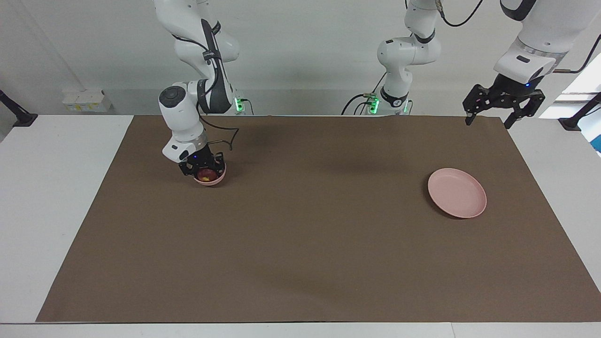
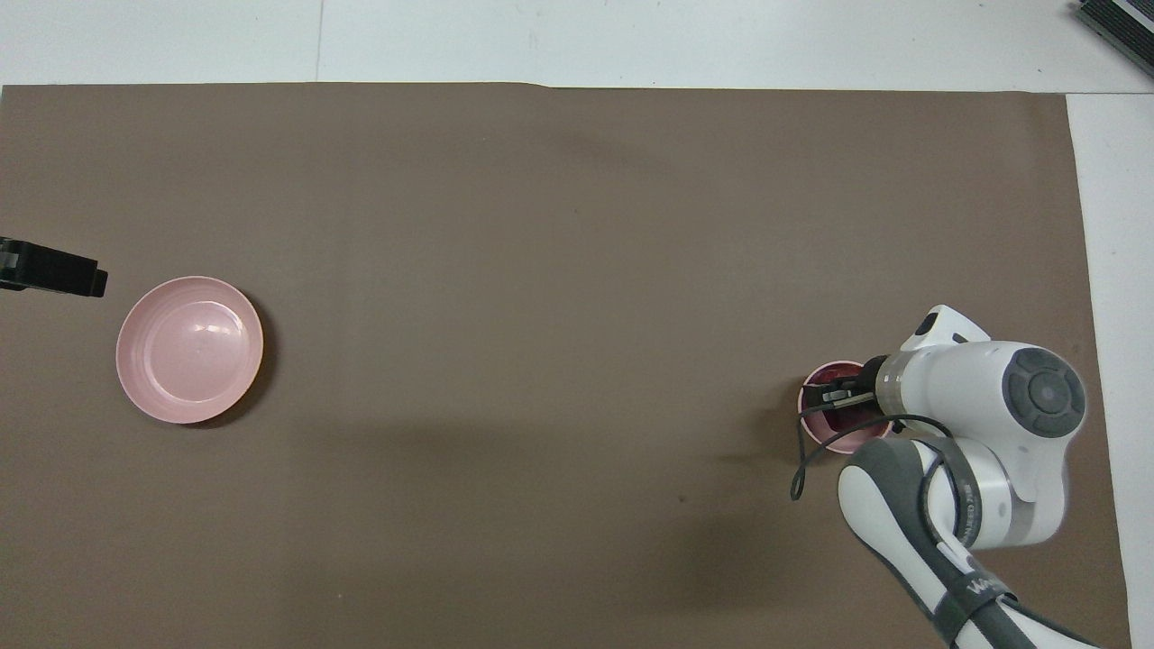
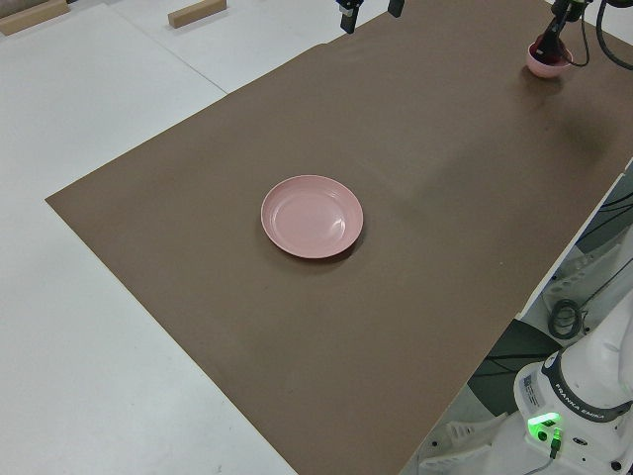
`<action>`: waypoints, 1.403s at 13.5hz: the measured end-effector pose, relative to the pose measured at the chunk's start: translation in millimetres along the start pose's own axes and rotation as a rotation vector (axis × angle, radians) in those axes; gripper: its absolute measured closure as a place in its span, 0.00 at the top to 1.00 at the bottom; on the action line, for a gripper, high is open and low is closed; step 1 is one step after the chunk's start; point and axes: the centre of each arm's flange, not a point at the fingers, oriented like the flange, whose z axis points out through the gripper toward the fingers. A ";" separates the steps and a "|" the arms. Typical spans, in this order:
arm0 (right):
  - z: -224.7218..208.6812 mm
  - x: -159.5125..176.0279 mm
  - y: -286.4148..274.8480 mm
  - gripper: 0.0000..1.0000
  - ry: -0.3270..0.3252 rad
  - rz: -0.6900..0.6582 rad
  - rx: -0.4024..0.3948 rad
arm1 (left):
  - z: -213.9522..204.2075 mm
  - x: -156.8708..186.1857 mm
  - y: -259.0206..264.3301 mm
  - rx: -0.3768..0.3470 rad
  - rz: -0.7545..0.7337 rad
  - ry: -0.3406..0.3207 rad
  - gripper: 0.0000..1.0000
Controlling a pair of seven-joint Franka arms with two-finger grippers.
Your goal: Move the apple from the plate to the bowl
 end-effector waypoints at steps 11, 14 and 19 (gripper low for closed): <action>-181.9 71.1 12.5 1.00 -0.007 0.217 0.012 | -5.8 -9.3 -12.7 -0.002 0.034 -0.010 1.00; -243.1 78.4 30.0 1.00 -0.029 0.243 0.011 | -5.9 -10.5 -15.7 -0.002 0.029 -0.013 1.00; -294.6 79.8 36.6 1.00 -0.123 0.251 0.017 | -6.4 -14.2 -14.6 -0.007 0.030 -0.032 1.00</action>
